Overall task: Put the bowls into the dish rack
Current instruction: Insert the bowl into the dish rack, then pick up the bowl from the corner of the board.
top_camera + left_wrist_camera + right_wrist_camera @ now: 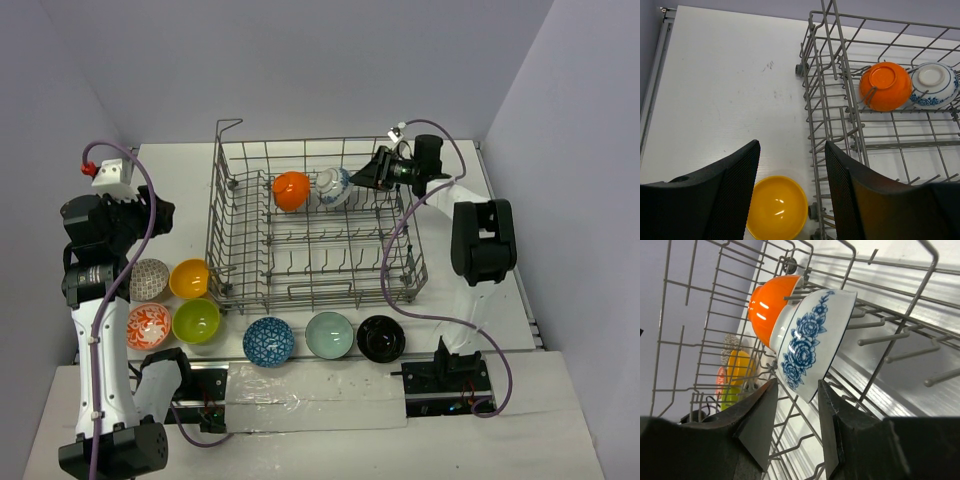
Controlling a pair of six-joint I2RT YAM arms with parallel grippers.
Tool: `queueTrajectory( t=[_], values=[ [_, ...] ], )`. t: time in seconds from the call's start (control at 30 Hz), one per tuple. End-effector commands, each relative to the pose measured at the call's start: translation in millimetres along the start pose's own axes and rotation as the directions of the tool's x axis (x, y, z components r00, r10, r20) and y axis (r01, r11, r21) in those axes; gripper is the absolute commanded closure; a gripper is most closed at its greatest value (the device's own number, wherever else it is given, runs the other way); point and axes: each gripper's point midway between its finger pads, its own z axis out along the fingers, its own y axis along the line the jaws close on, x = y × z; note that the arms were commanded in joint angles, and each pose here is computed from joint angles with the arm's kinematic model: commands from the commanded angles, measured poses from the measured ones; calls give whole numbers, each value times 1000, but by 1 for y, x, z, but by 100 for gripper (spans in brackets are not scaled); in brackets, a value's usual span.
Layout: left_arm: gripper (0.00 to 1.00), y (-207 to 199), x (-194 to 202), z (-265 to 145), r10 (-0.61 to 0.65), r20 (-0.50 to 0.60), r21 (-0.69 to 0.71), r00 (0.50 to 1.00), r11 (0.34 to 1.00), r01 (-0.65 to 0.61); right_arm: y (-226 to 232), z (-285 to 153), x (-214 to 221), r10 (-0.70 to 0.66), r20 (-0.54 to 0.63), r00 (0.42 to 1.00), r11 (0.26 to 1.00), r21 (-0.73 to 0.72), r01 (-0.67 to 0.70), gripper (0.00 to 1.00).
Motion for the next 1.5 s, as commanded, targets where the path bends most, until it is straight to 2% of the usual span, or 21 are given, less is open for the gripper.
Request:
queueTrajectory(
  t=[0.0, 0.37, 0.5, 0.77, 1.0, 1.17, 1.3, 1.33, 1.4, 1.47],
  values=[
    [39, -6, -10, -2, 0, 42, 28, 999, 1000, -1, 25, -18, -38, -118, 81, 990, 993, 14, 117, 54],
    [39, -6, -9, -1, -1, 39, 32, 999, 999, 0, 24, -37, -53, -144, 103, 984, 988, 70, 137, 53],
    [39, -5, -11, -2, -3, 44, 22, 999, 1000, 2, 17, -59, -67, -149, 149, 977, 986, 101, 135, 53],
    [40, -1, -16, -5, 0, 61, -7, 998, 1000, 1, 57, -81, -86, -241, 199, 950, 970, 93, 226, 54],
    [39, -1, -16, -12, 0, 77, -11, 997, 1000, 1, 87, -89, -89, -281, 205, 937, 959, 42, 279, 54],
    [39, -1, -17, -13, 3, 83, -13, 997, 1000, -2, 104, -87, -80, -269, 169, 948, 952, -105, 289, 54],
    [39, 3, -16, -13, 15, 66, -36, 998, 999, -12, 118, -92, -78, -299, 159, 941, 938, -130, 321, 54],
    [39, 7, -13, -10, 17, 47, -47, 999, 999, -14, 131, -97, -82, -358, 172, 918, 916, -127, 381, 54],
    [40, 17, -13, -6, 16, 16, -98, 1000, 995, -15, 145, -102, -84, -391, 163, 906, 906, -105, 410, 54],
    [44, 29, 5, 5, 5, -79, -132, 997, 991, -15, 155, -107, -77, -453, 130, 882, 883, -69, 464, 54]
  ],
)
